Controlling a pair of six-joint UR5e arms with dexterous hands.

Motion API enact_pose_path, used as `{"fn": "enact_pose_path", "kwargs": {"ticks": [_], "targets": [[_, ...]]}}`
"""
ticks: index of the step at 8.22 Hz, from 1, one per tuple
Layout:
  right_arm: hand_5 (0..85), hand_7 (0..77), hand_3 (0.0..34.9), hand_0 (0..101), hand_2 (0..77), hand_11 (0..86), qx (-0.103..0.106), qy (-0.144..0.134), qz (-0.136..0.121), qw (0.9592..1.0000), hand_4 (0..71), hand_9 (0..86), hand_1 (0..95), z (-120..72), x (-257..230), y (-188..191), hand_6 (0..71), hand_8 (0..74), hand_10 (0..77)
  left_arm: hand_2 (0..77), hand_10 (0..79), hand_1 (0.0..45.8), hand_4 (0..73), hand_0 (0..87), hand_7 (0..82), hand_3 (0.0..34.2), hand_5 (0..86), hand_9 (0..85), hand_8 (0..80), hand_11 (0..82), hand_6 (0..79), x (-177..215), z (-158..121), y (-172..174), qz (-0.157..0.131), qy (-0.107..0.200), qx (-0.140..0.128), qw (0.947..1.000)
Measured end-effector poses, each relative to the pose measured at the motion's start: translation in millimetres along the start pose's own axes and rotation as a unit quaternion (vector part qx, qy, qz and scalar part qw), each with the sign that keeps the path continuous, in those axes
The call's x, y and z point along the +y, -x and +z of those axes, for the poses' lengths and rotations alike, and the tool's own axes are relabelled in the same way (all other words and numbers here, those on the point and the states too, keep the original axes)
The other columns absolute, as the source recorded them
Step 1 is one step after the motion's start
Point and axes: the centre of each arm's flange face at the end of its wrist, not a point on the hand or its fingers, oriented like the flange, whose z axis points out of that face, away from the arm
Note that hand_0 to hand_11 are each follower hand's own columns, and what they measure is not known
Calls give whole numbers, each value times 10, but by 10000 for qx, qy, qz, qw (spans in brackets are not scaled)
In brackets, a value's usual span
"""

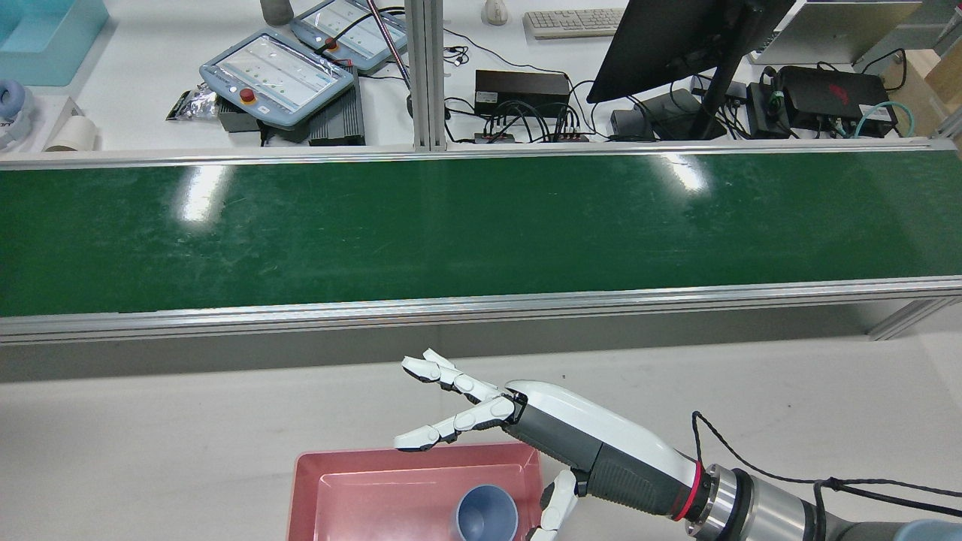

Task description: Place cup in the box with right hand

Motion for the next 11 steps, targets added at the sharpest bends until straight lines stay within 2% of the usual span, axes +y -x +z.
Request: {"fn": "enact_pose_path", "kwargs": {"ticks": [1,2,3,4,5,6,7,8,9,10,11], "targets": [[27,87,0,441,76,33,2,1,14,10000,153,0,65,-1,2,-2,22,0,11,5,0,5,11,0,5,0,5,0,0,0,0,0,0,0,0,0,0,10000],[27,104,0,441,147,33,-66,-36,-14,10000,153,0,125,0,-54,81,27,0,11,5,0,5,11,0,5,0,0,0,0,0,0,-3,0,0,-1,-3,0,10000],[27,104,0,446,93,38,-223,-203,-109,9995,153,0,49,-40,-291,339,27,5,16,5,0,5,11,0,5,0,5,0,0,0,0,-5,0,0,-1,-5,0,10000],[44,136,0,474,60,54,-468,-554,-283,9970,169,0,120,-188,-733,806,54,0,33,5,0,5,11,0,5,0,5,0,0,0,0,-6,0,0,-1,-3,0,10000],[38,180,0,475,125,65,-771,-998,-586,9903,147,5,196,-435,-1218,1382,54,0,33,5,0,5,11,0,5,0,5,0,0,0,0,-5,1,0,0,-1,0,10000],[49,175,0,475,278,65,-1000,-1494,-937,9792,153,5,169,-747,-1693,1914,49,0,33,5,0,5,11,0,5,0,5,0,0,0,0,-5,1,0,0,0,0,10000],[49,109,1,511,169,65,-1125,-2121,-1203,9633,169,5,224,-1148,-2241,2352,16,0,33,5,0,5,11,0,5,0,5,0,0,0,0,-6,1,0,0,-2,0,10000],[49,27,2,503,191,65,-1186,-2734,-1274,9460,142,5,169,-1562,-2754,2616,33,0,27,5,0,5,11,0,5,0,5,0,0,0,0,-5,0,0,-1,-3,0,10000],[49,27,2,503,191,65,-1251,-3279,-1268,9278,142,5,169,-1976,-3193,2785,33,0,27,5,0,5,11,0,5,0,5,0,0,0,0,1,0,0,0,2,0,10000],[55,60,0,503,191,65,-1281,-3618,-1240,9150,120,5,191,-2248,-3466,2844,38,5,33,5,0,5,11,0,5,0,5,0,0,0,0,4,0,0,1,4,0,10000],[55,55,0,496,131,60,-1290,-3831,-1201,9068,82,5,136,-2422,-3640,2852,38,0,33,5,0,5,11,0,5,0,5,0,0,0,0,6,0,0,1,6,0,10000]]}}
